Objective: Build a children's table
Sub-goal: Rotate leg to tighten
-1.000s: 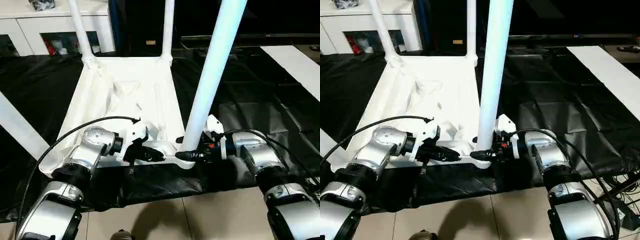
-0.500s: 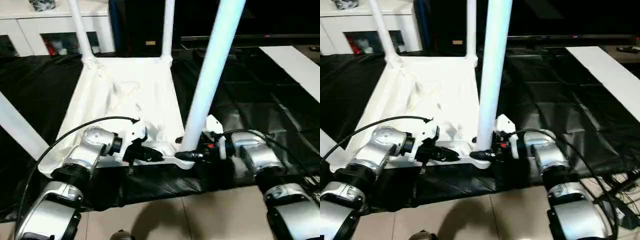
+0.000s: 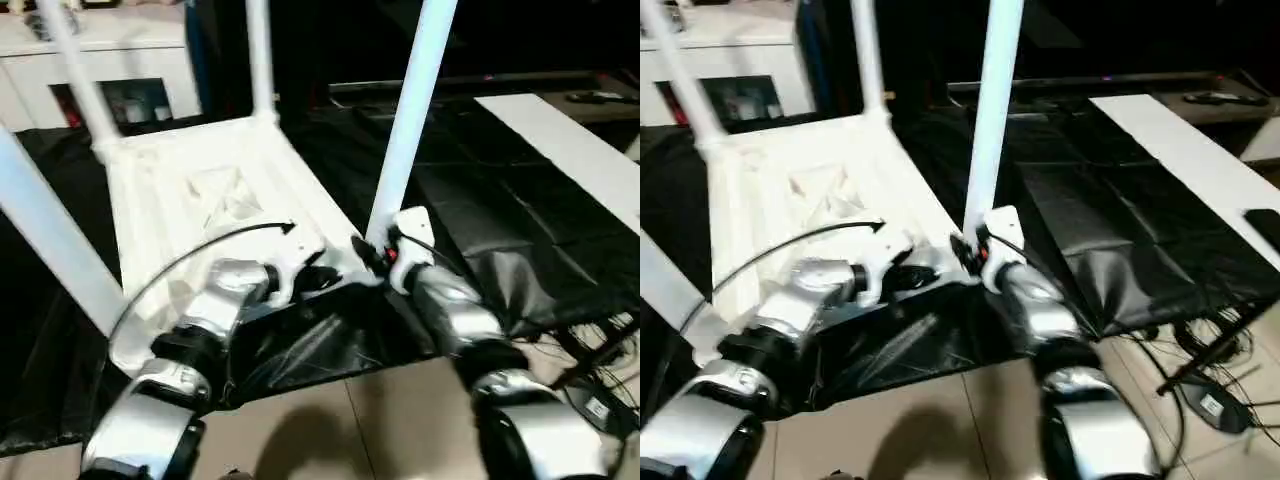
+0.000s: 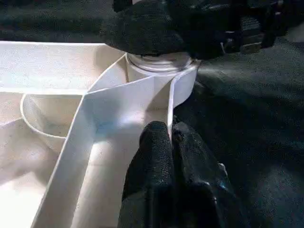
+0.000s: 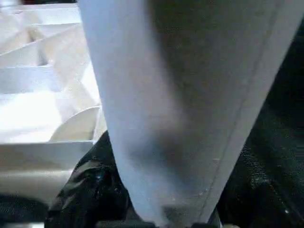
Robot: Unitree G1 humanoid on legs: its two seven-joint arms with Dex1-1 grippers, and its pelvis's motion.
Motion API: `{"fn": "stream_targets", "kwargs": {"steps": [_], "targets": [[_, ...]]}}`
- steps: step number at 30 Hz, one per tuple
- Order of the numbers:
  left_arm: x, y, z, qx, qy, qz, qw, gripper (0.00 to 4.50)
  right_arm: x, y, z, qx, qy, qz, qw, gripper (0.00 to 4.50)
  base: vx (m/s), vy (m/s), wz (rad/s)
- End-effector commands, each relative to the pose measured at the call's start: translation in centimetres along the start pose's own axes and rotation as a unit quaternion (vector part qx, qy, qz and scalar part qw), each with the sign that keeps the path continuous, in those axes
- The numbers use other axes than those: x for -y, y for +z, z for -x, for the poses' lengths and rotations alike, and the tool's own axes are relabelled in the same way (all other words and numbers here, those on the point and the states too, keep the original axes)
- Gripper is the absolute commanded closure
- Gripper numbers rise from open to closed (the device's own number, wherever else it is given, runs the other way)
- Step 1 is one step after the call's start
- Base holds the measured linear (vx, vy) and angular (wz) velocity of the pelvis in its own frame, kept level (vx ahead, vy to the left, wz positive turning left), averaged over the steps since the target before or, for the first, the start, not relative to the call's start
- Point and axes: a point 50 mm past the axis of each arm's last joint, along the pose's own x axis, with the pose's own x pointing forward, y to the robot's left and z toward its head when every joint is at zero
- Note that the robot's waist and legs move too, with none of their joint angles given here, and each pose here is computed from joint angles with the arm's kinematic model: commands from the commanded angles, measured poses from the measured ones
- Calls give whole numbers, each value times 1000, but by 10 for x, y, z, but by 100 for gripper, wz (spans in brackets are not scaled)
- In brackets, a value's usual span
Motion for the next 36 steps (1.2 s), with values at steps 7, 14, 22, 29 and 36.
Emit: {"fn": "stream_targets", "kwargs": {"steps": [7, 14, 22, 29, 36], "targets": [[15, 10, -12, 28, -32, -12, 999, 450, -50, -9, -7, 17, 119, -27, 992, 180, 0, 0, 0], [13, 5, 2, 36, -96, -14, 995, 450, -19, -6, 9, 25, 186, 11, 982, 127, 0, 0, 0], [5, 1, 25, 16, -178, -48, 983, 450, 12, -7, 41, -45, 356, 86, 930, 47, 0, 0, 0], [4, 2, 34, 6, -228, -60, 972, 450, 21, -2, 53, -89, 429, 138, 888, 55, 0, 0, 0], [4, 0, 40, -1, -261, -61, 963, 450, 24, 1, 56, -107, 463, 134, 870, 104, 0, 0, 0]]}}
